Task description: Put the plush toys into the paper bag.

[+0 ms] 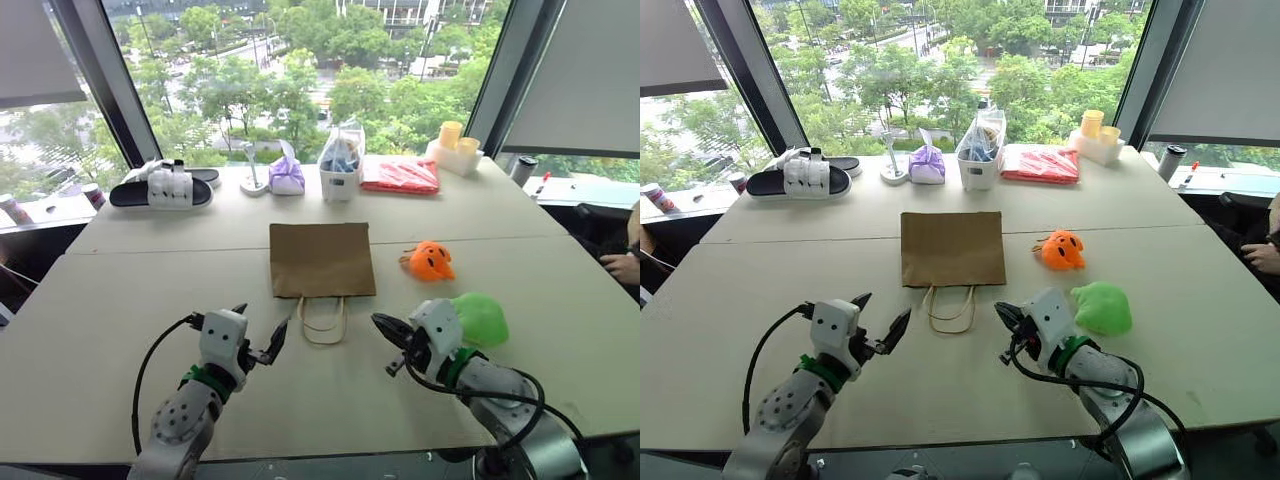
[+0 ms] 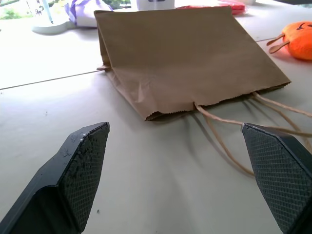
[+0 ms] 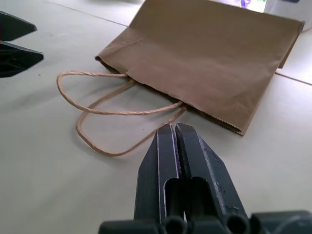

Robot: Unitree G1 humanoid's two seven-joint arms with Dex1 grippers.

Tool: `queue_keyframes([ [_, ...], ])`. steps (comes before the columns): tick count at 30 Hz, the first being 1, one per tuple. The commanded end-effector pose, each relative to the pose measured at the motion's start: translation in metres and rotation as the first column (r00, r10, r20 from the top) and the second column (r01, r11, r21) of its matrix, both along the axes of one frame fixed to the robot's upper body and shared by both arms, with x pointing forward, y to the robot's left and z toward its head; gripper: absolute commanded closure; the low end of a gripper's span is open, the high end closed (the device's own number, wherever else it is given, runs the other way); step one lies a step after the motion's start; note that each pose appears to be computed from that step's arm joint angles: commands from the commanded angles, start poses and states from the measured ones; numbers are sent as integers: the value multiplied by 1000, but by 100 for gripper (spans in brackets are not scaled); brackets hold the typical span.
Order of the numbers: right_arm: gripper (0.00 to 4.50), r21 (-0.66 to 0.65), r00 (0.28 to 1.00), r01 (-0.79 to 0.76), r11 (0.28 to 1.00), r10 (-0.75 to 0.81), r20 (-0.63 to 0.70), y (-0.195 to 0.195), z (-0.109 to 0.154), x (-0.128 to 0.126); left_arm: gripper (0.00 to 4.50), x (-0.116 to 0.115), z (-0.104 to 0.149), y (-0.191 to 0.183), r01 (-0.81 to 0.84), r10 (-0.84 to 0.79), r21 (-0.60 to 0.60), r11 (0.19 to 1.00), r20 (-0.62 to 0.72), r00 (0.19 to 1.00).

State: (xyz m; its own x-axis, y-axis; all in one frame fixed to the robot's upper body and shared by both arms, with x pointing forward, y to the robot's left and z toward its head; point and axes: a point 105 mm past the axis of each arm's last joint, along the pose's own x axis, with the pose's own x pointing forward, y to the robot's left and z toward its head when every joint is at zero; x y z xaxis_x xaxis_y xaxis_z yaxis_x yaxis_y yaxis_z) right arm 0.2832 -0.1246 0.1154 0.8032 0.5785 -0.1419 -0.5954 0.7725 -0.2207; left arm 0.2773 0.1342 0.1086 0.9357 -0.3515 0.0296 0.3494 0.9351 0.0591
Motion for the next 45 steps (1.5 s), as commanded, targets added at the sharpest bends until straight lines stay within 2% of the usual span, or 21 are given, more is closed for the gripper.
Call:
queue_keyframes([
  [1, 450, 2, 999, -1, 1000, 1, 44, -3, 13, 3, 7, -1, 15, 2, 12, -13, 14, 1000, 69, 998],
  [4, 450, -9, 999, 9, 1000, -9, 44, -8, 13, 3, 7, 1, 16, -1, 49, -49, -14, 999, 59, 997],
  [11, 450, -12, 998, 31, 999, -31, 48, -13, 13, -2, 7, 6, 17, -11, 170, -171, 6, 985, 45, 984],
  [22, 450, -4, 993, 91, 996, -91, 75, -24, 21, -7, 7, 16, 18, -14, 419, -419, 56, 906, -10, 908],
  [25, 450, 87, 992, 117, 989, -121, 32, -26, 21, -7, 7, 19, 17, -15, 498, -497, 87, 863, -31, 867],
  [27, 450, 95, 991, 127, 987, -129, 19, -27, 20, -9, 7, 19, 18, -11, 567, -565, 144, 811, -58, 823],
  [31, 450, 101, 991, 128, 987, -130, 21, -28, 24, -12, 7, 18, 19, -6, 699, -704, 313, 643, -116, 700],
  [34, 450, 85, 986, 157, 984, -161, 36, -34, 23, -8, 7, 28, 15, -2, 745, -770, 424, 515, -153, 619],
  [37, 450, 81, 979, 188, 979, -193, 60, -37, 25, -6, 7, 46, 12, -7, 723, -807, 568, 392, -165, 567],
  [42, 450, 82, 974, 205, 975, -212, 82, -37, 29, -4, 7, 65, 11, -20, 692, -841, 652, 309, -153, 520],
  [45, 450, 80, 969, 222, 972, -229, 91, -40, 30, -5, 7, 72, 10, -33, 672, -853, 682, 290, -134, 504],
])
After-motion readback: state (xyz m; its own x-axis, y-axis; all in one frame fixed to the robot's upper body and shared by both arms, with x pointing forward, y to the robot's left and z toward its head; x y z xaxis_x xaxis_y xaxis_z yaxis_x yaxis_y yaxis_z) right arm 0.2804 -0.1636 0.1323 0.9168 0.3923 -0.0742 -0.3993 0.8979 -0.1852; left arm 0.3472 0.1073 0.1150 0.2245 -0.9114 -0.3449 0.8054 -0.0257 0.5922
